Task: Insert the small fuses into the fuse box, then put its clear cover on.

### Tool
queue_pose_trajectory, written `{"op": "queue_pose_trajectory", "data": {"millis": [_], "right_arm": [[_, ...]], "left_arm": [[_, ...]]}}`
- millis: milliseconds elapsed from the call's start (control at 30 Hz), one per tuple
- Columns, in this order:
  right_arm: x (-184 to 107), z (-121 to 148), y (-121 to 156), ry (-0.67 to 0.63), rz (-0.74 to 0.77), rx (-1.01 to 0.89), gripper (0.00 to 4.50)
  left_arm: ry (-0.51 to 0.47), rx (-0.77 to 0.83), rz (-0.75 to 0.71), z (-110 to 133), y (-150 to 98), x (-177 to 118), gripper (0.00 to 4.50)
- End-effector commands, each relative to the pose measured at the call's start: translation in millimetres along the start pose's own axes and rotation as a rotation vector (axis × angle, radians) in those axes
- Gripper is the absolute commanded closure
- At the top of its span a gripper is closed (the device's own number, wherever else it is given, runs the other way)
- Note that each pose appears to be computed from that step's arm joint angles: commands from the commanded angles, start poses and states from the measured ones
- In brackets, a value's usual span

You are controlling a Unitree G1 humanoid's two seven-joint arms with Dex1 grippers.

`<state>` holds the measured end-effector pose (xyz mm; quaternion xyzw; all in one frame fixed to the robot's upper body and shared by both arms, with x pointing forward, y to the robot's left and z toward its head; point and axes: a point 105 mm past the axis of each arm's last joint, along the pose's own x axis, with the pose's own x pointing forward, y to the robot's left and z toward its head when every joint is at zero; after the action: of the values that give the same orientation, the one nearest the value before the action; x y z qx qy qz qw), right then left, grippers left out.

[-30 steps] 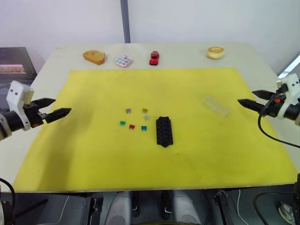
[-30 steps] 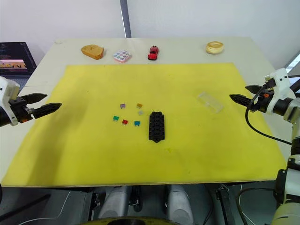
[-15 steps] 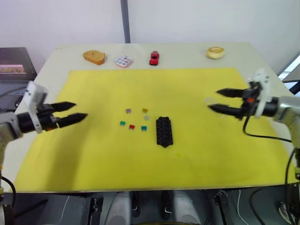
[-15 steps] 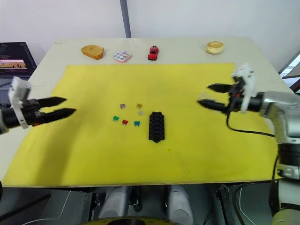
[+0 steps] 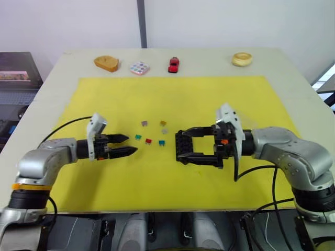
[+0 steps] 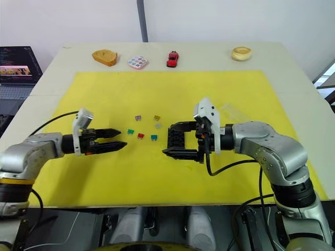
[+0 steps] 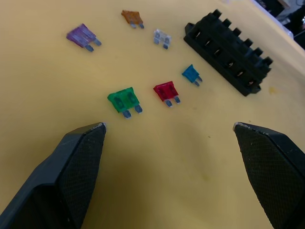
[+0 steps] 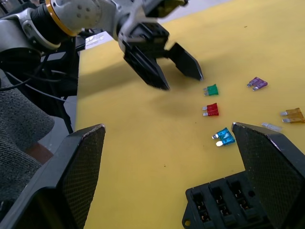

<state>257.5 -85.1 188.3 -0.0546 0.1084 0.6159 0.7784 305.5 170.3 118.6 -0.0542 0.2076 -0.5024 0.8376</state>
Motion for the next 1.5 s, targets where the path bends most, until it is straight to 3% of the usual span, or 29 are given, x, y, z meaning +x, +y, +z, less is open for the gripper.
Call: {"op": "queue_pose_trajectory", "data": {"millis": [33,200,567,733,933,1033,1267,1500], "right_arm": [[-2,11,5,-0.037,-0.014,-0.043,0.04],[-6,8,-2,-0.039,-0.070,-0.031,0.04],[-10,4,-8,-0.051,-0.133,-0.019,0.04],[-12,2,-10,-0.051,-0.153,-0.017,0.04],[-15,-1,-12,-0.047,-0.179,-0.014,0.04],[-15,-1,-14,-0.047,-0.189,-0.017,0.00],[-16,-2,-18,-0.042,-0.202,-0.024,0.00],[-18,-3,-22,-0.037,-0.224,-0.010,0.00]], "left_arm": [[0.014,0.009,-0.015,3,1,7,0.00],[0.067,0.013,0.026,-6,14,16,0.00],[-0.010,-0.112,-0.137,12,2,35,0.00],[0.040,-0.119,-0.154,4,0,39,0.00],[0.019,-0.218,-0.136,-6,5,36,0.00],[-0.009,-0.291,-0.130,-10,10,34,0.89],[-0.037,-0.367,-0.097,-20,17,30,4.45],[-0.109,-0.379,-0.086,-17,17,22,4.49]]}}
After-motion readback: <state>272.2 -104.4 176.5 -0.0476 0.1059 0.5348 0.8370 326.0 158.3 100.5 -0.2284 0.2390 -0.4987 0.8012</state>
